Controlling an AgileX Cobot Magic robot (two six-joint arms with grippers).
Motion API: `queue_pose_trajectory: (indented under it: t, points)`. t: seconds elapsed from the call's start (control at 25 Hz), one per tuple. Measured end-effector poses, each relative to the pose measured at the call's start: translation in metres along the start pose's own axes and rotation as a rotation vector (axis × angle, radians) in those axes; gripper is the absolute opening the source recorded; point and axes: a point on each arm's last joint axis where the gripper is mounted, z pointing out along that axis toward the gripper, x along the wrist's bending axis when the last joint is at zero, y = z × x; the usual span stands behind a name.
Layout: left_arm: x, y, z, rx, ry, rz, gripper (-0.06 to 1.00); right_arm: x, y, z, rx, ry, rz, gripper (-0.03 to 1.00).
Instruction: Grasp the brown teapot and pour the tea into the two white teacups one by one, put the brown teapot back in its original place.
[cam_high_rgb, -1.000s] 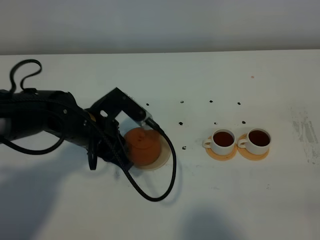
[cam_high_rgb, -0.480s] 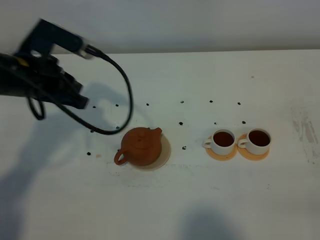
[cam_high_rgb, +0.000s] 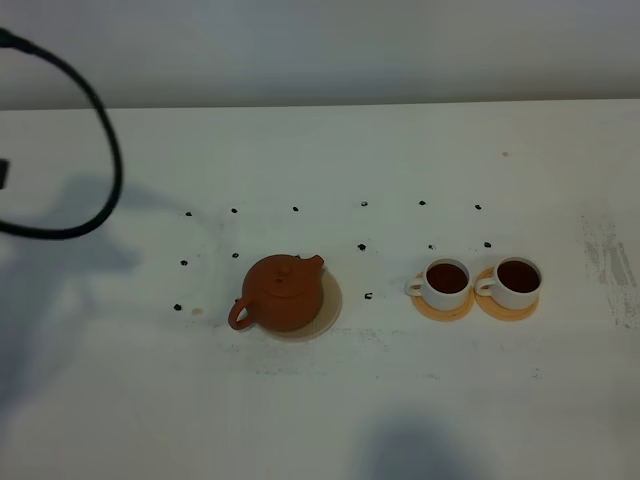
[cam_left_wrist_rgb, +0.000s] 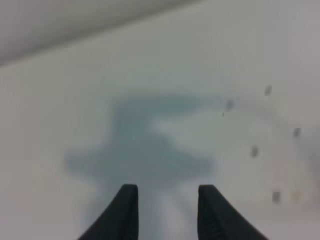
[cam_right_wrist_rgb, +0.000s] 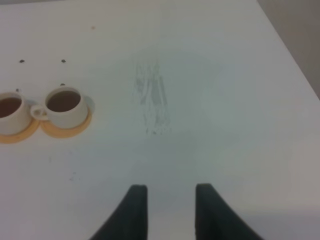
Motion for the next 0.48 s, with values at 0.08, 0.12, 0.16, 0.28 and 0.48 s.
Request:
queue_pose_trajectory:
  t: [0.08, 0.12, 0.16, 0.28, 0.48]
  points:
    - [0.004, -0.009, -0.015, 0.067, 0.015, -0.019, 0.28, 0.0, 0.0, 0.0, 0.0, 0.0, 0.0, 0.23]
    - [0.005, -0.014, -0.023, 0.101, 0.021, -0.029, 0.28, 0.0, 0.0, 0.0, 0.0, 0.0, 0.0, 0.23]
    - [0.005, -0.018, -0.03, 0.127, 0.025, -0.034, 0.28, 0.0, 0.0, 0.0, 0.0, 0.0, 0.0, 0.23]
    - [0.004, -0.025, -0.049, 0.157, 0.037, -0.04, 0.28, 0.0, 0.0, 0.0, 0.0, 0.0, 0.0, 0.23]
    - [0.0, -0.03, -0.073, 0.139, 0.038, -0.046, 0.28, 0.0, 0.0, 0.0, 0.0, 0.0, 0.0, 0.23]
